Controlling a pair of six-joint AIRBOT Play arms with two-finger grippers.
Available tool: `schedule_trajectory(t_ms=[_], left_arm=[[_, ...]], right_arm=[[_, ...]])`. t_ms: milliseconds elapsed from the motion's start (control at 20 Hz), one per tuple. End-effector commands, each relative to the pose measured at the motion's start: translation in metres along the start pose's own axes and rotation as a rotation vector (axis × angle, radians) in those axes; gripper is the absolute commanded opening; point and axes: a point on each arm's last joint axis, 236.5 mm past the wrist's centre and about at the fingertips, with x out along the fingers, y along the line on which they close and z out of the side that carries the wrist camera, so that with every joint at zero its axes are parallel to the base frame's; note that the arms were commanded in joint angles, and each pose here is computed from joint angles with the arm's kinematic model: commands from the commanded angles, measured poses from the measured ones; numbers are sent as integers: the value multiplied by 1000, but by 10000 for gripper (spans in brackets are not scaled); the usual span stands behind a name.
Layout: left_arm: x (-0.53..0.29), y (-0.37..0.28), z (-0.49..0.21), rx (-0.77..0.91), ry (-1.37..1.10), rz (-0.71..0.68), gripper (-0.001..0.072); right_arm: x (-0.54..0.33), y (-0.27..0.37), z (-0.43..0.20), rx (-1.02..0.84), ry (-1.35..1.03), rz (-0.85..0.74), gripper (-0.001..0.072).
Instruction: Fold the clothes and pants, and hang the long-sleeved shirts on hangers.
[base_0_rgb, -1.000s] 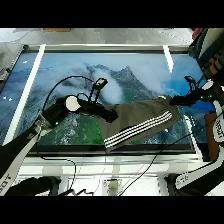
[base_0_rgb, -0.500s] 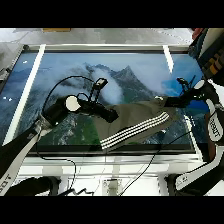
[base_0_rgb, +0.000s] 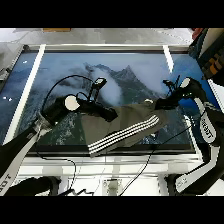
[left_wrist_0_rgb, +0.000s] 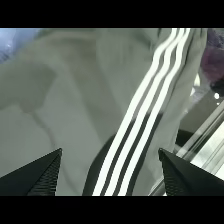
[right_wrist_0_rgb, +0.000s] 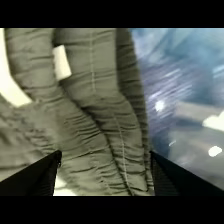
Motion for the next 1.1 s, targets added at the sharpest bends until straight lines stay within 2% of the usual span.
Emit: schedule_trajectory(t_ms=[0,50,100,250,450,550,800,950,1050], left_arm=[[-4,12,5,-17,-19,18,684],[-6,19,10,-24,-38,33,593],[-10,28,15,-38,-61,50,561],[-29,52,26,-76,-111,86,560],[-61,63,41,-86,-186,119,561],[-71,63,45,-84,-209,127,561],[-75,61,47,-79,-219,126,561],[-75,61,47,-80,-218,126,560],[-75,61,47,-80,-218,126,560]], right_arm=[[-1,69,-21,14,98,252,593],[2,91,-21,19,98,328,591],[6,109,-23,15,110,378,592],[21,153,-35,-82,158,420,592],[28,135,-25,-215,134,243,591],[26,108,-18,-208,112,159,592],[25,84,6,-160,10,109,598],[35,100,18,-129,-27,153,634],[50,108,8,-107,33,181,635]])
